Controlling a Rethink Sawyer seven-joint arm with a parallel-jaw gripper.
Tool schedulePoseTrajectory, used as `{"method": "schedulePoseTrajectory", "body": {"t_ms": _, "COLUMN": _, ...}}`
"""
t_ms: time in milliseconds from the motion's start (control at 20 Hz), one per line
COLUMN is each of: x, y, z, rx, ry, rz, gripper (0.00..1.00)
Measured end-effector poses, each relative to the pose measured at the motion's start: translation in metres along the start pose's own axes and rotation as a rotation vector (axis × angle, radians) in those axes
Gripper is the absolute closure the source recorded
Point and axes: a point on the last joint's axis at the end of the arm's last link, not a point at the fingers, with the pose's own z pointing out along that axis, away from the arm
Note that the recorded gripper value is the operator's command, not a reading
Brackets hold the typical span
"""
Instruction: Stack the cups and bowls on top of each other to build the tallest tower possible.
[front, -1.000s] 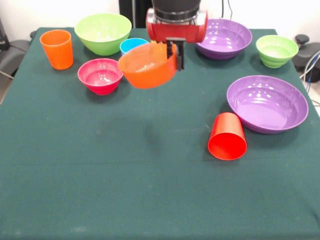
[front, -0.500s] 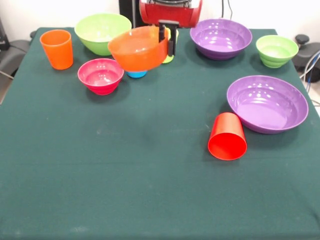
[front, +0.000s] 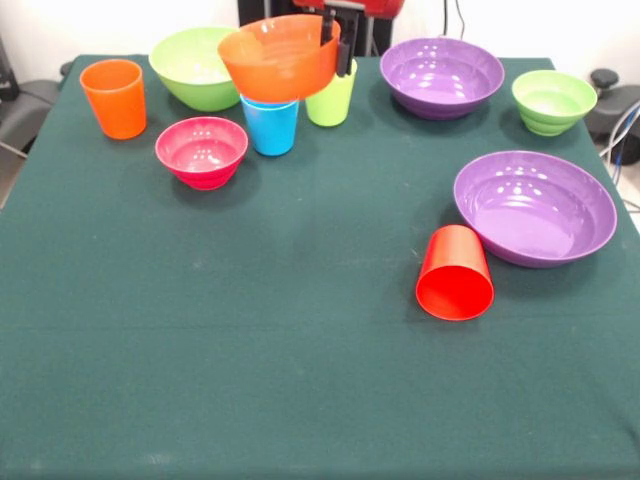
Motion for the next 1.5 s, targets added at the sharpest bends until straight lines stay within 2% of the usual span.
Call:
{"method": "schedulePoseTrajectory", "body": {"t_ms": 500, "x": 0.022, "y": -0.02, "z": -0.009, "rx": 0.019, "ry": 0.024, "rz": 0.048, "gripper": 1.0}}
{"method": "schedulePoseTrajectory", "body": {"t_ms": 750, "x": 0.042, "y": -0.028, "z": -0.004, "rx": 0.029, "ry": 0.06, "rz": 0.066, "gripper": 1.0}}
{"method": "schedulePoseTrajectory", "body": {"t_ms": 900, "x": 0.057, "y": -0.028, "z": -0.001, "rx": 0.028, "ry": 0.086, "rz": 0.071, "gripper": 1.0}}
{"method": "schedulePoseTrajectory", "body": {"t_ms": 1200, "x": 0.081, "y": -0.023, "z": 0.008, "rx": 0.028, "ry": 0.109, "rz": 0.064, "gripper": 1.0}}
{"method": "schedulePoseTrajectory", "body": {"t_ms": 1500, "x": 0.096, "y": -0.018, "z": 0.017, "rx": 0.024, "ry": 0.103, "rz": 0.061, "gripper": 1.0}}
